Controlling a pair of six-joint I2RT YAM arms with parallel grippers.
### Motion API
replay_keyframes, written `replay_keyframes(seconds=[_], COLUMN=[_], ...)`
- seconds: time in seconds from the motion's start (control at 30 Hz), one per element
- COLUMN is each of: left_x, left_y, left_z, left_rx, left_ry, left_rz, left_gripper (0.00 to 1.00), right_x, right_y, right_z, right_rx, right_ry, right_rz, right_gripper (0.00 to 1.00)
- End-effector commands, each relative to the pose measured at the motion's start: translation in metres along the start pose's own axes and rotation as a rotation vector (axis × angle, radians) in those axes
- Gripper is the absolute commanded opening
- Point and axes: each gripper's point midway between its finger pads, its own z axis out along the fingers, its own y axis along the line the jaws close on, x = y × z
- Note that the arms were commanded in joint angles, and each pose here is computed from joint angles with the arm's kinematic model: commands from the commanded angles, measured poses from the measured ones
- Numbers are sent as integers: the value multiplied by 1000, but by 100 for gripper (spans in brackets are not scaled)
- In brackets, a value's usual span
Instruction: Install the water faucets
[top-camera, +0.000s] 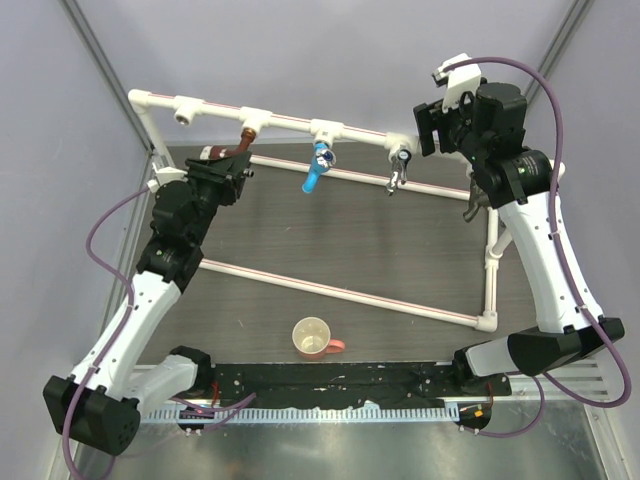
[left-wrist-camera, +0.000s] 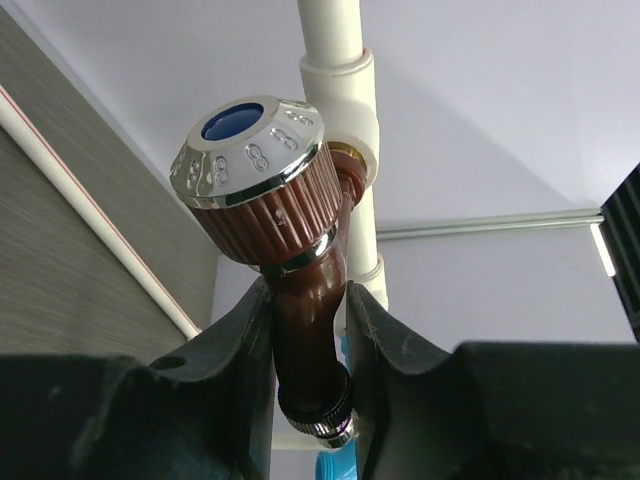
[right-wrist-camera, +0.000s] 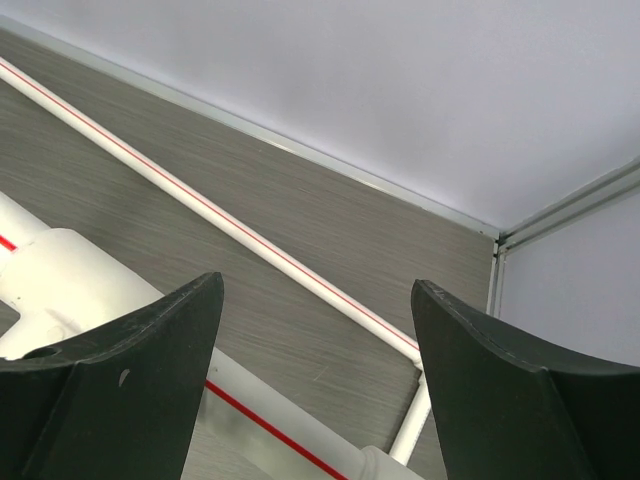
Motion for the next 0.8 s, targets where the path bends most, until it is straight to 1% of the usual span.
replay_keyframes(seconds=[0.0,0.1,0.13,0.2,0.23,0.3,0.33,0.43,0.47,0.63,0.67,0.73,0.77], left_x=[-21,-26,-28,-30,-32,-30,-29,-25,-25,-8,-8,1,2], left_y=[-24,-27,-27,-32,-32,-33,-33,-31,-27,-18,-16,-12,-9], left_z=[-11,-14,-15,-15,-15,-14,-12,-8,-7,-9,-9,-12,-13], left_rx=[59,48,46,38,27,32,29,13,7,23,29,23,24], left_ry=[-90,-112,-117,-122,-120,-104,-93,-47,-33,73,85,121,134], left_rz=[142,215,275,330,399,466,539,663,742,976,1068,1151,1243], left_gripper=[13,7,6,4,4,2,1,0,0,0,0,0,0], right_x=[46,46,45,45,45,45,45,46,46,46,47,47,46], right_y=[44,44,44,45,45,45,45,46,45,46,46,46,46], right_z=[5,4,4,4,4,4,4,5,5,5,5,6,6], right_rx=[-167,-169,-168,-170,-170,-168,-168,-170,-169,-171,-170,-170,-171], right_ry=[168,167,166,166,166,166,166,169,169,172,173,173,171], right_rz=[-13,-14,-12,-11,-14,-14,-15,-15,-16,-15,-17,-17,-18], right_gripper=[82,82,82,82,82,82,82,82,82,82,82,83,82])
